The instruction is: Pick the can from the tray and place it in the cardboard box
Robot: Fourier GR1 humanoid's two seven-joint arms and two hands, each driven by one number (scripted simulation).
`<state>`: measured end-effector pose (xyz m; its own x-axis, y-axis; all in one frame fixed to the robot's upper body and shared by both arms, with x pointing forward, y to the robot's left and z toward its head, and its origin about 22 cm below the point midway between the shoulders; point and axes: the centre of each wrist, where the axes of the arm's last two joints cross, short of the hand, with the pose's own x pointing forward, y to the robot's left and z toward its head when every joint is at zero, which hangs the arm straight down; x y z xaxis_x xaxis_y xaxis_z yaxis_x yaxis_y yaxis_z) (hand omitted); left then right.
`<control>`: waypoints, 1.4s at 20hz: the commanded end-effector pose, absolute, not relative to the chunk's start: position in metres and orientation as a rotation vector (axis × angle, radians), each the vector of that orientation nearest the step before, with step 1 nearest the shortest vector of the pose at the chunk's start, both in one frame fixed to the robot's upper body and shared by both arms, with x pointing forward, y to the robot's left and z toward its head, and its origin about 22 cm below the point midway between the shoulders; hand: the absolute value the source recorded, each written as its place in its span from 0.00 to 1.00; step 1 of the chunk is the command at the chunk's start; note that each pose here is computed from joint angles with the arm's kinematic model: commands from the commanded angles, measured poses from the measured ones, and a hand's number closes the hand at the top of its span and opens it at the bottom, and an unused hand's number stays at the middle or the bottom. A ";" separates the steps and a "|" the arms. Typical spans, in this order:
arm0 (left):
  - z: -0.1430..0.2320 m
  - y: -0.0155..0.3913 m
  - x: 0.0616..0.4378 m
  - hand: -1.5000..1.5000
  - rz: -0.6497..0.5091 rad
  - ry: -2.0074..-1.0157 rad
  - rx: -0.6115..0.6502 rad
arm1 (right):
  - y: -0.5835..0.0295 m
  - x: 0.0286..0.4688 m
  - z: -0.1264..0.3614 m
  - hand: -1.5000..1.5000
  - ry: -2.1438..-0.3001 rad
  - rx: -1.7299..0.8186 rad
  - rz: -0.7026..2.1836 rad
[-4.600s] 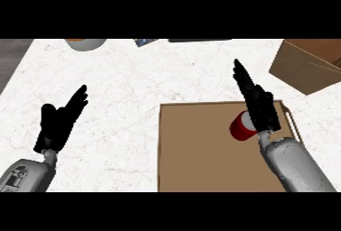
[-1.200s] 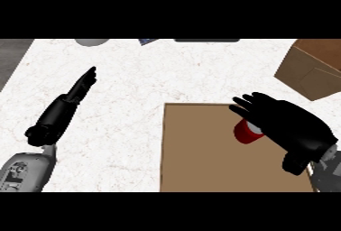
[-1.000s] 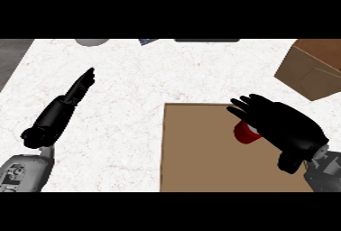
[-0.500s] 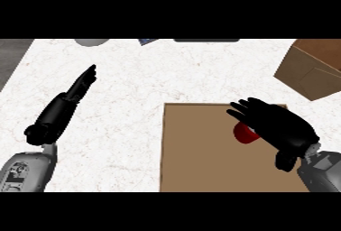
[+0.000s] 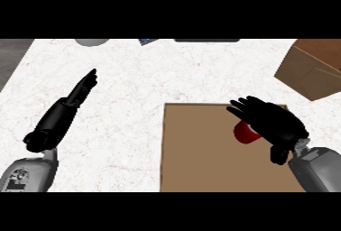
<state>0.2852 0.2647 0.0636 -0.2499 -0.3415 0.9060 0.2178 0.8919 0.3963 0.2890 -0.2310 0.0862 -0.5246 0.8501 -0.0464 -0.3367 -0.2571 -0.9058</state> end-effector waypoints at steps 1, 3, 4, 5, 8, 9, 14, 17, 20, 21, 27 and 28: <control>0.068 0.273 0.292 0.50 -0.520 -1.758 0.073 | -0.232 0.297 0.072 0.00 -1.151 -0.680 1.894; 0.061 0.262 0.287 0.50 -0.532 -1.768 0.108 | -0.240 0.311 0.074 1.00 -1.163 -0.668 1.938; 0.056 0.260 0.289 0.50 -0.536 -1.746 0.098 | -0.231 0.308 0.070 1.00 -1.242 -0.648 1.970; 0.075 0.252 0.289 0.50 -0.528 -1.745 0.084 | -0.242 0.302 0.080 1.00 -1.252 -0.618 2.002; 0.076 0.275 0.283 0.50 -0.537 -1.747 0.105 | -0.237 0.290 0.050 1.00 -1.379 -0.677 1.971; 0.074 0.277 0.294 0.50 -0.539 -1.743 0.110 | -0.236 0.290 0.064 1.00 -1.400 -0.694 1.971; 0.053 0.270 0.294 0.50 -0.530 -1.749 0.089 | -0.221 0.300 0.062 1.00 -1.508 -0.716 1.950; 0.074 0.281 0.292 0.50 -0.535 -1.748 0.096 | -0.219 0.308 0.077 1.00 -1.638 -0.731 1.905; 0.054 0.267 0.284 0.50 -0.535 -1.741 0.078 | -0.185 0.327 0.052 1.00 -1.588 -0.674 1.711; 0.056 0.258 0.303 0.50 -0.524 -1.751 0.072 | -0.175 0.345 0.064 1.00 -1.562 -0.670 1.665; 0.046 0.258 0.290 0.50 -0.543 -1.758 0.070 | -0.166 0.384 0.089 1.00 -1.671 -0.747 1.464; 0.064 0.258 0.289 0.50 -0.537 -1.742 0.081 | -0.167 0.388 0.116 1.00 -1.702 -0.810 1.489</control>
